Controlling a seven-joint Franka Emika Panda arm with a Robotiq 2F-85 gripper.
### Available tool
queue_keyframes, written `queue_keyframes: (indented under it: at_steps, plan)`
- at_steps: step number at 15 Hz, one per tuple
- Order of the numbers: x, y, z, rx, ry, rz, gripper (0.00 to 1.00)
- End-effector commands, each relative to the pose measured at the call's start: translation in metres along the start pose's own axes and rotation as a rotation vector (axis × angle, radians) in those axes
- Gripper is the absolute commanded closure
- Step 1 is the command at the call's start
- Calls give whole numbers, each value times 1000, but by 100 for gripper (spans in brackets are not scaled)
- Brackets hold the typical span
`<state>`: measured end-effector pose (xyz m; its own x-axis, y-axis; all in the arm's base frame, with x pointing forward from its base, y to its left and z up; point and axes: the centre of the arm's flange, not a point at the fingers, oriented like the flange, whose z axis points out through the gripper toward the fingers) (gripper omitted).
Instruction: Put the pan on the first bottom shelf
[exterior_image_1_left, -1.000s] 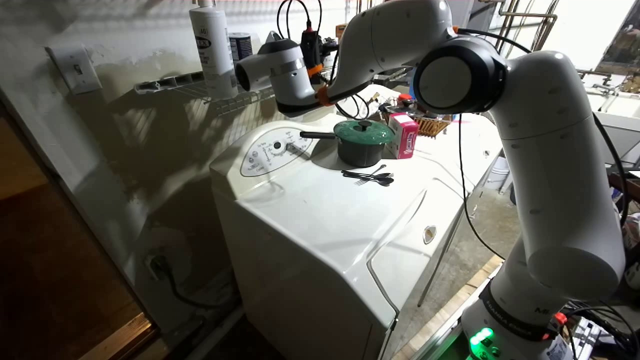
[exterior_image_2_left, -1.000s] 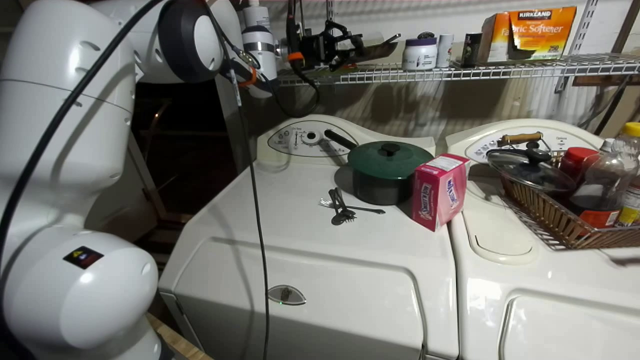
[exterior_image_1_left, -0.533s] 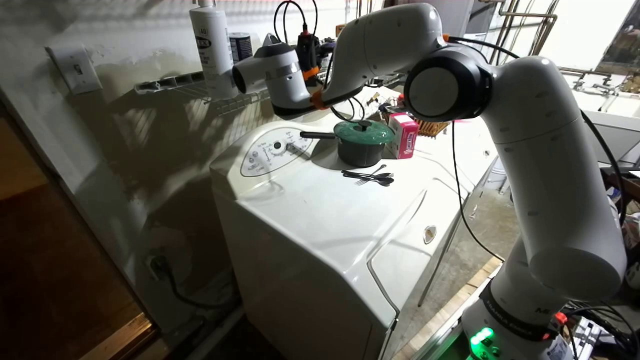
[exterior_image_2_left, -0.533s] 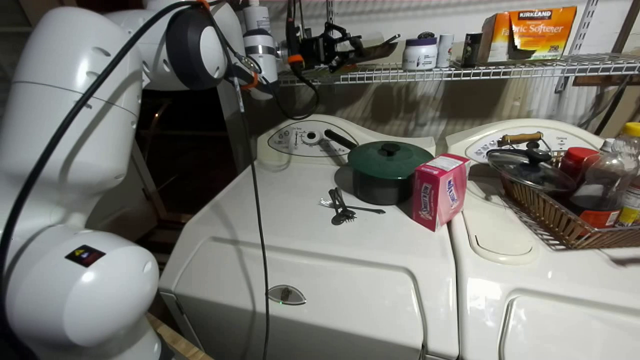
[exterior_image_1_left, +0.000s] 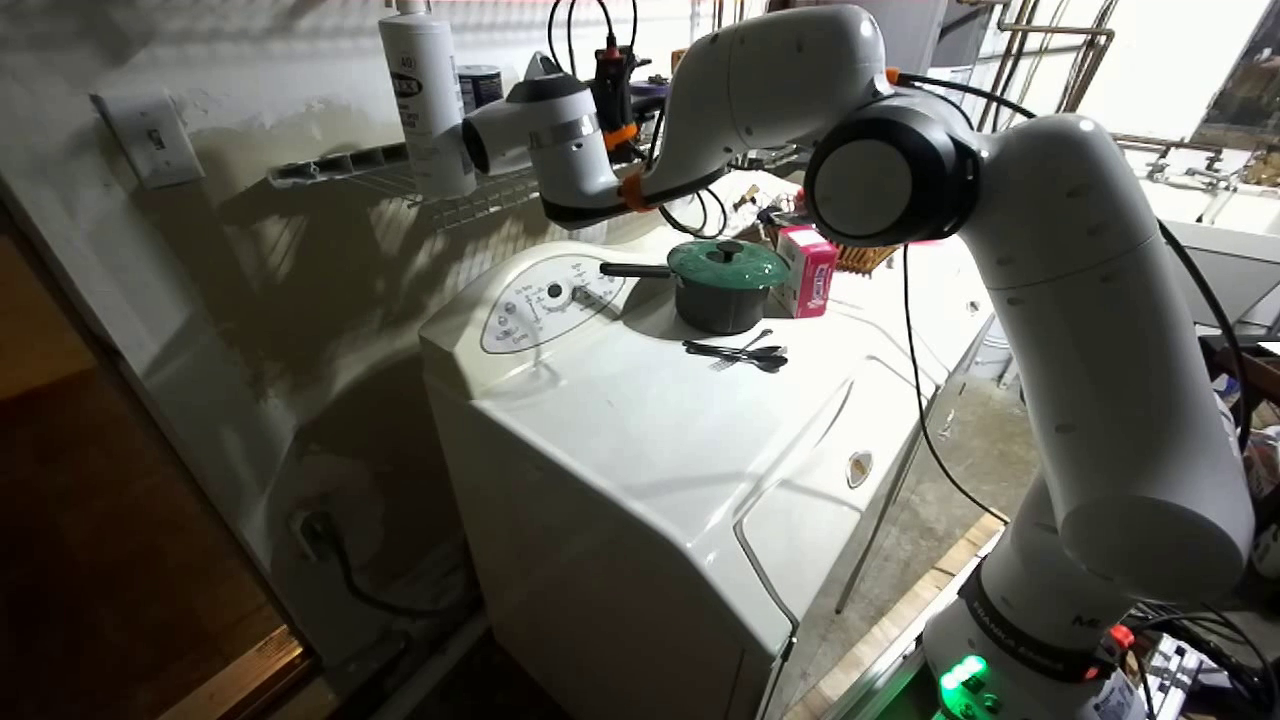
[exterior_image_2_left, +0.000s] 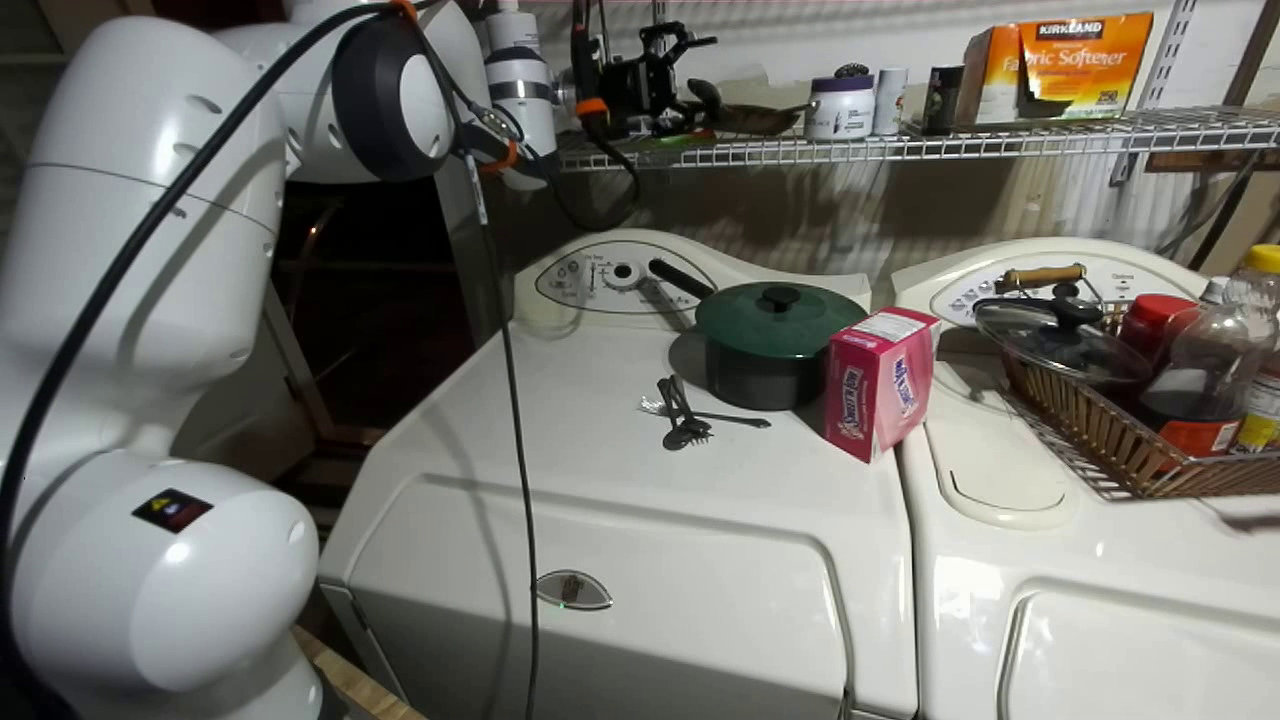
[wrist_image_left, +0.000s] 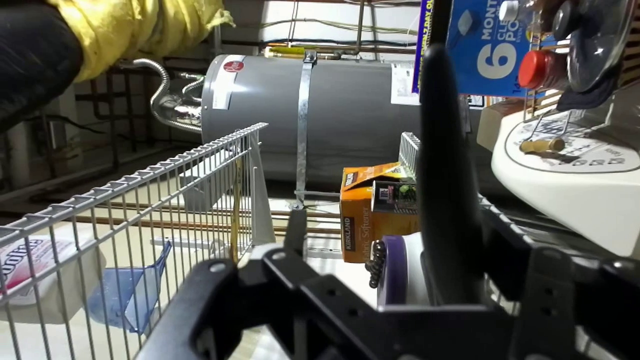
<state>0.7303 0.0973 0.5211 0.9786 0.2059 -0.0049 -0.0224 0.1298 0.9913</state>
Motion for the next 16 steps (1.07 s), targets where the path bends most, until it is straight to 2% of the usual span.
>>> queue_keyframes:
  at_steps: [1, 8, 16]
  plan:
    - [5, 14, -8, -20, 2, -1, 0]
    - [-8, 23, -41, 54, 106, 15, 0]
    - [-14, 17, -75, 160, 245, 11, 0]
